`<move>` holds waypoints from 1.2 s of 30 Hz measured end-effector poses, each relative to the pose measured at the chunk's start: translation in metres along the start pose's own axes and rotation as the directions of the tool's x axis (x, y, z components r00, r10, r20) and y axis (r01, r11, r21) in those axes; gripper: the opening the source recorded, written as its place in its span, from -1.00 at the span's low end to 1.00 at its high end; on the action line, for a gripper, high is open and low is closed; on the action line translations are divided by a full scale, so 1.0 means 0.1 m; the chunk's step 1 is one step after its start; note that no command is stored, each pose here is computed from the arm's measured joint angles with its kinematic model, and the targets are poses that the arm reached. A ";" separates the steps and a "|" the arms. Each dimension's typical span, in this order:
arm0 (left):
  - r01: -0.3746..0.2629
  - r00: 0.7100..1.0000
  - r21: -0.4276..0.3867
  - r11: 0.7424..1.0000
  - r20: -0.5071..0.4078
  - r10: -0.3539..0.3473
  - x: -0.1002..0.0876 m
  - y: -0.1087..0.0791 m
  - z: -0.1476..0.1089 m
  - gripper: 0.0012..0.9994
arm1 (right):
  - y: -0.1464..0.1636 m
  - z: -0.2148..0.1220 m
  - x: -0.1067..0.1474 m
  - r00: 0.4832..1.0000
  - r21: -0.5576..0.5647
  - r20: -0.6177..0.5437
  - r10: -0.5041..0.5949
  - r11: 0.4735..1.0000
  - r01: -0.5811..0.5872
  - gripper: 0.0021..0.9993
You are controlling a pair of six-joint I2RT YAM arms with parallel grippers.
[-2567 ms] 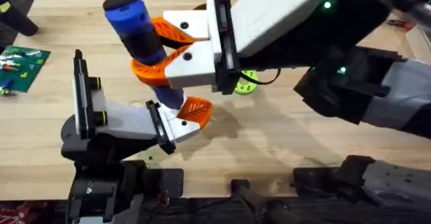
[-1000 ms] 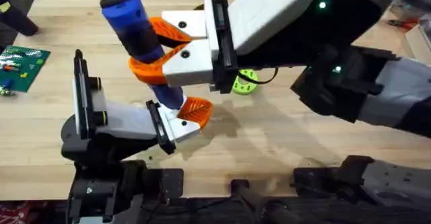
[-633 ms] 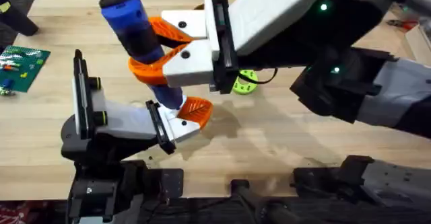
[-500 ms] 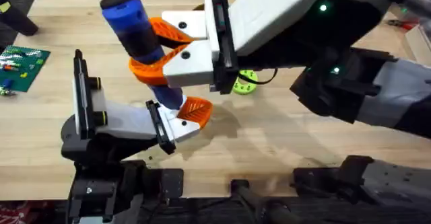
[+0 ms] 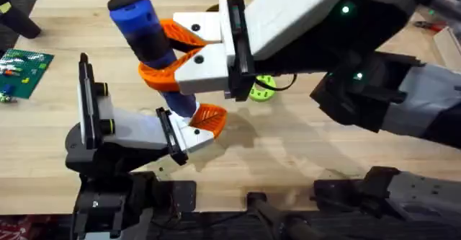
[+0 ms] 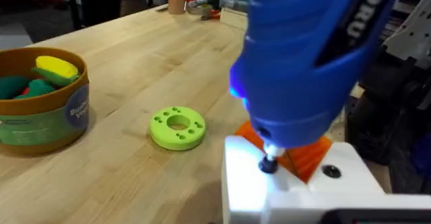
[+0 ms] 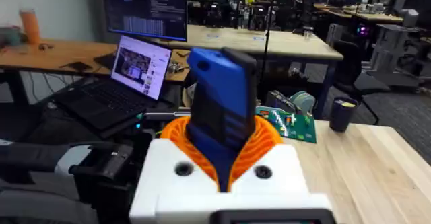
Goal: Pick up the gripper from the table and insert it into the empty holder that is missing its gripper. Then pick up a screw, insert it into the mounting hole, and use the screwdriver to tighten it. Finally, clean up the table by picking up the vegetable and placing it into the bucket.
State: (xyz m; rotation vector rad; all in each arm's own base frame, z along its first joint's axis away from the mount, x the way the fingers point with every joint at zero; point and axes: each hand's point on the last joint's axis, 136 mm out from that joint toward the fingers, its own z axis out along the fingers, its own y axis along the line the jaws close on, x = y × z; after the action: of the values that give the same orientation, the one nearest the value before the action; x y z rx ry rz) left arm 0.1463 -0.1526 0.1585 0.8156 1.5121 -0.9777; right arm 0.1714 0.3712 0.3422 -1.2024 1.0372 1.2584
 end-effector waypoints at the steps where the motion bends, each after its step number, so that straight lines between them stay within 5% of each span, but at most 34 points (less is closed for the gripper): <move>1: 0.000 1.000 0.000 1.000 0.000 0.000 0.00 0.00 0.00 -0.99 | 0.00 0.00 0.00 1.000 0.000 0.000 0.000 1.000 0.000 -0.90; 36: 0.004 1.000 0.001 1.000 0.000 -0.004 0.00 0.00 0.00 -0.99 | 0.00 -0.01 0.02 1.000 0.001 0.001 0.012 1.000 -0.012 -0.90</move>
State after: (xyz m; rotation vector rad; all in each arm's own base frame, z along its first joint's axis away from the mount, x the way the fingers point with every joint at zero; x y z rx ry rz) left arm 0.1461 -0.1527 0.1585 0.8136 1.5140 -0.9814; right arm 0.1713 0.3707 0.3406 -1.1957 1.0456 1.2675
